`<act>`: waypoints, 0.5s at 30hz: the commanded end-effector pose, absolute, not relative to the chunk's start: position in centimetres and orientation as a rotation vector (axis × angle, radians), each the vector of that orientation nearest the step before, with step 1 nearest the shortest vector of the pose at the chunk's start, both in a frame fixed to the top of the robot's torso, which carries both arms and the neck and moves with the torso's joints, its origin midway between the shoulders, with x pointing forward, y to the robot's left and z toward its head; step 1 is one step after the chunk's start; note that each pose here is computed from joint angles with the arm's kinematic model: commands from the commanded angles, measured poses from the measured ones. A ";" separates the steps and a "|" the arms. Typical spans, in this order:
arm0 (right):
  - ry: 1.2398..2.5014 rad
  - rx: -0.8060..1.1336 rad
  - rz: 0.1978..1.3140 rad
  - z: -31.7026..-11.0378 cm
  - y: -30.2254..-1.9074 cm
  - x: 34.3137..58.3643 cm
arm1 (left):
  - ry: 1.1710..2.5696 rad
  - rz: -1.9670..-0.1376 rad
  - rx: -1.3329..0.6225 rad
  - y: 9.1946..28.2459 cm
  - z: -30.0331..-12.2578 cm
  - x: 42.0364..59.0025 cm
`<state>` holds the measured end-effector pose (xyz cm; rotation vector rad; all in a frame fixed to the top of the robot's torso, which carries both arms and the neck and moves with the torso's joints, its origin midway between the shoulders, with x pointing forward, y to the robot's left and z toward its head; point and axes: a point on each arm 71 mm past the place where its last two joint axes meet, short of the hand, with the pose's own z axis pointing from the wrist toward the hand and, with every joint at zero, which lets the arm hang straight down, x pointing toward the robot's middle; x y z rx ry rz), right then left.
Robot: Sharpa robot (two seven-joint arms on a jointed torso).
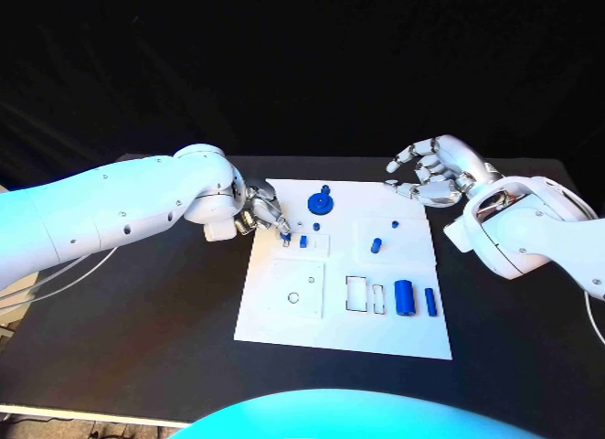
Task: Assemble the parts on the task board
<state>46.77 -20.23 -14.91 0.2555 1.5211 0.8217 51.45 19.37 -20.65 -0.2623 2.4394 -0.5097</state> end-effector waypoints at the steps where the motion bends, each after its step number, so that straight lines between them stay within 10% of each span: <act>1: 1.524 0.243 0.827 -14.9 -20.2 46.7 | 2.394 -0.431 -0.215 19.4 -20.6 51.6; 15: 1.519 0.242 0.829 -14.9 -20.2 46.7 | 2.390 -0.369 -0.133 18.9 -21.0 51.2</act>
